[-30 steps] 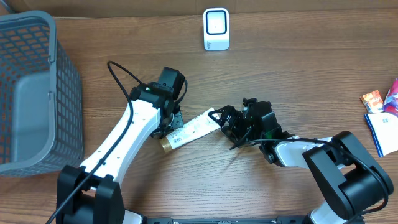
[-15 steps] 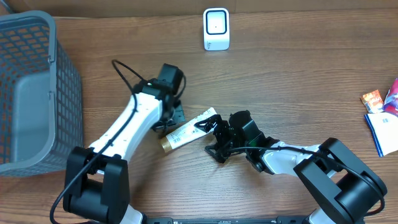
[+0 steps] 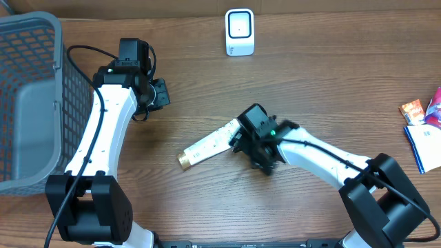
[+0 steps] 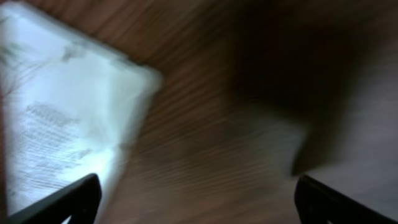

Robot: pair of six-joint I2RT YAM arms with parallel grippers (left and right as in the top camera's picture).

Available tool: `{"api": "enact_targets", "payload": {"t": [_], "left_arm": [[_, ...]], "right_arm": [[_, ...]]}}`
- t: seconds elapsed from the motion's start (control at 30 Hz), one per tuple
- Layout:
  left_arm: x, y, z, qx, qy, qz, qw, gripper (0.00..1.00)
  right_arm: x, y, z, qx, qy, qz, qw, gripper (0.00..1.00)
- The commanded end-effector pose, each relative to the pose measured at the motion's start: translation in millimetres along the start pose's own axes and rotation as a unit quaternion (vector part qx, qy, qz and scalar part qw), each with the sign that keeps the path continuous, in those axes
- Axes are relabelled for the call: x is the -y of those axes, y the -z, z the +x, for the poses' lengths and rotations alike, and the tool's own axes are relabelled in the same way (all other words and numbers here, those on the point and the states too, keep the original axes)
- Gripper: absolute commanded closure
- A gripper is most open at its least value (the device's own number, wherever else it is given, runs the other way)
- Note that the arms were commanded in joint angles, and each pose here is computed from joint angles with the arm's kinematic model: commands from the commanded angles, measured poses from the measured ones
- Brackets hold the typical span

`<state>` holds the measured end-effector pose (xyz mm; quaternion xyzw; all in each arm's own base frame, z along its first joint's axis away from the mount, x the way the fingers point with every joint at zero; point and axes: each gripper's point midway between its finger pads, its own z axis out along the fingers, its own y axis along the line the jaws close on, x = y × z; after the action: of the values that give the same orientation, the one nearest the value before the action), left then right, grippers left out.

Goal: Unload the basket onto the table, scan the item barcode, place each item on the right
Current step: 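Grasp the tube's flat end with the right gripper from above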

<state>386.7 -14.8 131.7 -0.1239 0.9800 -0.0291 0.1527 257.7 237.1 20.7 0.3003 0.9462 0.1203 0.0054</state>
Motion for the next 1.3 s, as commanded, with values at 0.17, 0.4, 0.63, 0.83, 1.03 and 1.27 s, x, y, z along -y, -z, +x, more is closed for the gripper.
{"api": "enact_targets", "payload": {"t": [0.17,0.4,0.63,0.83,1.03,1.27], "left_arm": [[2,4,-9,0.014,-0.013,0.011,1.000,0.96],[0,3,-1,-0.002,-0.011,0.008,1.000,0.96],[0,3,-1,-0.002,-0.011,0.008,1.000,0.96],[1,3,-2,-0.001,-0.010,0.008,1.000,0.96],[2,3,-1,-0.001,-0.007,0.012,1.000,0.96],[3,3,-2,-0.001,-0.007,0.016,1.000,0.95]], "right_arm": [[-53,88,-28,0.070,0.212,-0.014,0.975,0.01],[-80,107,-31,0.034,0.068,-0.088,0.993,0.00],[-90,100,-17,-0.026,-0.129,-0.103,0.986,0.05],[-76,70,-10,-0.059,-0.252,-0.041,0.965,0.16],[-75,36,-16,-0.062,-0.270,-0.016,0.961,0.07],[-70,-3,-14,-0.079,-0.256,0.024,0.963,0.03]]}}
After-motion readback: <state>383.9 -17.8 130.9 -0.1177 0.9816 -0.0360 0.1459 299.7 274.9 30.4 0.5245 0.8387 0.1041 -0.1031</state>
